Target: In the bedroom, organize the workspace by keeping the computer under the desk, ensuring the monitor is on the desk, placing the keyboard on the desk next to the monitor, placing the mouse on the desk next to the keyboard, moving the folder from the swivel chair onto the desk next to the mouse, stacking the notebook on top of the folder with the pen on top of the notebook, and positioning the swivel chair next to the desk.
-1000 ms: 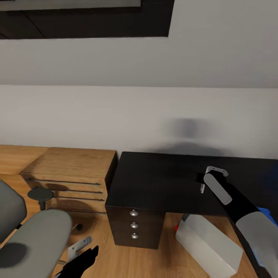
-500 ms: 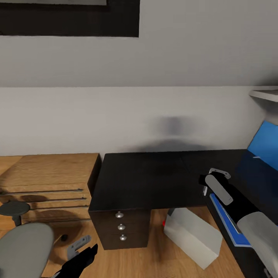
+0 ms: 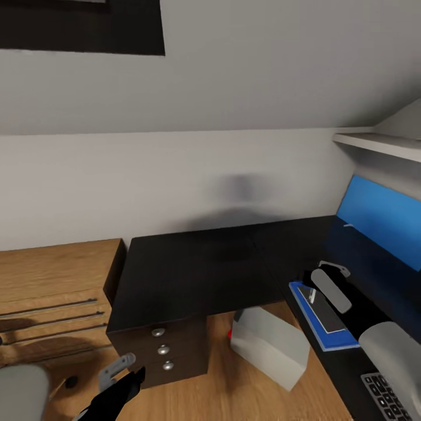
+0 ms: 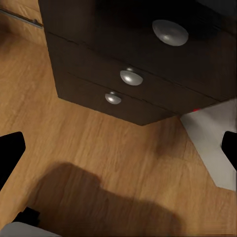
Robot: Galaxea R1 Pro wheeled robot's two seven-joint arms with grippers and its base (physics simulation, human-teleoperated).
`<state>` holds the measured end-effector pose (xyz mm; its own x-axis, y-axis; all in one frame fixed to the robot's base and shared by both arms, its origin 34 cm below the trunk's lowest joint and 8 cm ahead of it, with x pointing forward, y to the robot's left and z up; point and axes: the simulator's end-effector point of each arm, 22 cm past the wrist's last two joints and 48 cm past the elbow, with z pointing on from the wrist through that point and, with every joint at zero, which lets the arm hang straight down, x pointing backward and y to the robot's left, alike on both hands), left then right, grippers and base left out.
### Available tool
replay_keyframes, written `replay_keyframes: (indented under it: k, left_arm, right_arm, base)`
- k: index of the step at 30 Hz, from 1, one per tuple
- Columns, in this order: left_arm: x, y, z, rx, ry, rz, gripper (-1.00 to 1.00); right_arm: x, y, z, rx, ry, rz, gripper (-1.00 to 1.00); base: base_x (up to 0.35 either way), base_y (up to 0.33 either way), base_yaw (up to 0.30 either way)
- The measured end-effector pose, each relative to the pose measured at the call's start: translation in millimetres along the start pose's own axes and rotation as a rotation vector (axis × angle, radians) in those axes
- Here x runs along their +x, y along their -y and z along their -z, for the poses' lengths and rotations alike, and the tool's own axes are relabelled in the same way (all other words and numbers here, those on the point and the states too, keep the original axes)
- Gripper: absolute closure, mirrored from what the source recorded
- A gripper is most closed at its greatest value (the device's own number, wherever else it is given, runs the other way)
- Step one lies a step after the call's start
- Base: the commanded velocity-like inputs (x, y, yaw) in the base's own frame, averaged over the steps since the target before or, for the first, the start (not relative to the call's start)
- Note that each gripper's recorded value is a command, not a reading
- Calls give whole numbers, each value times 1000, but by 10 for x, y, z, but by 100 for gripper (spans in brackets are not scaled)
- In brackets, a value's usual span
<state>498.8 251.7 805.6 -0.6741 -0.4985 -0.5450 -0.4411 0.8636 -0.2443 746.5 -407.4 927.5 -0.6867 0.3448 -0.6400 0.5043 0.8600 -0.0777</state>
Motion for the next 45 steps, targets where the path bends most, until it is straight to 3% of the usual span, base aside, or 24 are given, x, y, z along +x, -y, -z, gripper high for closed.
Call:
replay_keyframes:
  k: [14, 26, 33, 45]
  left_arm:
    - [-9, -12, -4, -3, 1, 3, -100]
    - [-13, -1, -2, 2, 2, 4, -100]
    - [-40, 33, 19, 9, 7, 6, -100]
    - [-70, 116, 58, 27, 14, 9, -100]
  right_arm:
    - [142, 105, -106, 21, -29, 11, 100]
    - [176, 60, -134, 35, 0, 93, 100]
    - [205, -142, -132, -47, 3, 111, 100]
    - [213, -678, -45, -291, 28, 180, 100]
  base:
    - [0, 0, -297]
    - [0, 0, -199]
    - [0, 0, -20]
    - [0, 0, -1]
